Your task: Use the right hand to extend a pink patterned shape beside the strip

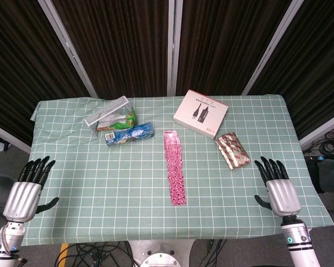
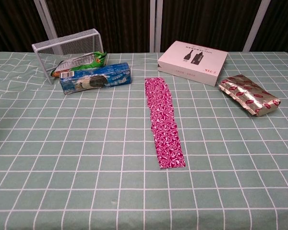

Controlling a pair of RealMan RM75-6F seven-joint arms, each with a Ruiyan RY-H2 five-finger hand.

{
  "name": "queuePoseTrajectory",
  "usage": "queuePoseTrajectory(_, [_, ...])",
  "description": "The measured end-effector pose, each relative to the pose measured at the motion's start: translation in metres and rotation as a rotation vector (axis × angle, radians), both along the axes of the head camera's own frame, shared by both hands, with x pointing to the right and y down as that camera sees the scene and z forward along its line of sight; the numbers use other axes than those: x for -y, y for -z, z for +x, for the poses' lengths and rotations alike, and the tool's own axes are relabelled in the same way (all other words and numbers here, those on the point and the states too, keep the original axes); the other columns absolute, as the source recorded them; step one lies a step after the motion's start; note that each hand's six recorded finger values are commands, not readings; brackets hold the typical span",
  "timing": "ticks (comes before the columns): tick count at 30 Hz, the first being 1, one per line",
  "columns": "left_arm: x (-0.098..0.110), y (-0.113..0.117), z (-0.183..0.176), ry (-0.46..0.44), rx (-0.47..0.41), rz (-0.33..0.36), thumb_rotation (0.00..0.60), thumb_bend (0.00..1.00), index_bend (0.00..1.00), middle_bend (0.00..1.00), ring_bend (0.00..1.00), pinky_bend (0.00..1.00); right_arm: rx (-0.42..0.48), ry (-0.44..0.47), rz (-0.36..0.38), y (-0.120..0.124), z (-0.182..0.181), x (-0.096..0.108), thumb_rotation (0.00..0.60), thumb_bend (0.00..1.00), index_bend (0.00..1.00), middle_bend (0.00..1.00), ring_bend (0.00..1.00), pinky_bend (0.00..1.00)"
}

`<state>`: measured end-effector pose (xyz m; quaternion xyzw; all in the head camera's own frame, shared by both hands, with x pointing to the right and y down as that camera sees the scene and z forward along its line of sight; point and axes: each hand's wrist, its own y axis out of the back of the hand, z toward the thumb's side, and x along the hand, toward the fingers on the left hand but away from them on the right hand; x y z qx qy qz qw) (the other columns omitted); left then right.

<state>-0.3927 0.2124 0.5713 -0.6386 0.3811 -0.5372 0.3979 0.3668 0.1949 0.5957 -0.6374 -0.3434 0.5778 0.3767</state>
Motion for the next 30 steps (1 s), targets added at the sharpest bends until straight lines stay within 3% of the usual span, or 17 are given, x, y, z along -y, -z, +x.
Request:
queuePoseTrajectory(9, [0.0, 0.0, 0.0, -0.004, -0.001, -0.001, 0.6, 0.15, 0.02, 0.0, 0.0, 0.07, 0.002, -0.002, 0.002, 0.001, 0.0, 0.0, 0.6, 0.1, 0.0, 0.0, 0.0, 0.0])
queuePoseTrajectory(10, [0.001, 0.0, 0.0, -0.004, -0.001, -0.001, 0.6, 0.15, 0.02, 0.0, 0.0, 0.07, 0.005, 0.0, 0.003, 0.001, 0.0, 0.0, 0.6, 0.14, 0.0, 0.0, 0.0, 0.0])
queuePoseTrajectory(11, [0.001, 0.0, 0.0, -0.005, -0.001, -0.001, 0.6, 0.15, 0.02, 0.0, 0.0, 0.07, 0.01, 0.002, 0.005, 0.001, -0.001, 0.0, 0.6, 0.23, 0.0, 0.0, 0.0, 0.0])
queuePoseTrajectory(13, [0.0, 0.0, -0.001, 0.0, -0.001, -0.004, 0.6, 0.15, 0.02, 0.0, 0.0, 0.07, 0.018, 0.014, 0.013, 0.001, -0.004, 0.001, 0.6, 0.55, 0.0, 0.0, 0.0, 0.0])
queuePoseTrajectory(14, [0.0, 0.0, -0.001, 0.001, -0.001, -0.005, 0.6, 0.15, 0.02, 0.0, 0.0, 0.07, 0.02, 0.021, 0.02, 0.001, -0.005, 0.001, 0.6, 0.78, 0.0, 0.0, 0.0, 0.0])
queuePoseTrajectory(16, [-0.001, -0.001, -0.003, 0.003, 0.001, -0.007, 0.6, 0.15, 0.02, 0.0, 0.0, 0.07, 0.022, 0.04, 0.044, 0.002, -0.008, 0.002, 0.6, 0.97, 0.0, 0.0, 0.0, 0.04])
queuePoseTrajectory(17, [-0.002, -0.002, -0.003, 0.004, 0.001, -0.007, 0.6, 0.15, 0.02, 0.0, 0.0, 0.07, 0.024, 0.048, 0.059, 0.002, -0.009, 0.003, 0.6, 1.0, 0.0, 0.01, 0.05, 0.15])
queuePoseTrajectory(18, [-0.003, -0.003, -0.004, 0.007, 0.0, -0.009, 0.6, 0.15, 0.02, 0.0, 0.0, 0.07, 0.028, 0.056, 0.079, 0.003, -0.011, 0.004, 0.6, 0.99, 0.0, 0.07, 0.14, 0.28])
queuePoseTrajectory(20, [-0.005, -0.005, -0.006, 0.012, -0.004, -0.014, 0.6, 0.15, 0.02, 0.0, 0.0, 0.07, 0.044, 0.06, 0.101, 0.005, -0.012, 0.005, 0.6, 0.96, 0.0, 0.31, 0.41, 0.55])
queuePoseTrajectory(21, [-0.006, -0.006, -0.006, 0.012, -0.004, -0.017, 0.6, 0.15, 0.02, 0.0, 0.0, 0.07, 0.058, 0.056, 0.104, 0.005, -0.013, 0.005, 0.6, 0.94, 0.0, 0.41, 0.51, 0.61])
queuePoseTrajectory(26, [-0.007, -0.006, -0.008, 0.014, -0.008, -0.012, 0.6, 0.15, 0.02, 0.0, 0.0, 0.07, 0.098, 0.061, 0.126, 0.005, -0.016, 0.003, 0.6, 0.94, 0.0, 0.73, 0.74, 0.72])
queuePoseTrajectory(30, [-0.007, -0.005, -0.009, 0.015, -0.01, -0.008, 0.6, 0.15, 0.02, 0.0, 0.0, 0.07, 0.059, 0.095, 0.149, 0.003, -0.019, -0.001, 0.6, 1.0, 0.02, 0.79, 0.78, 0.75])
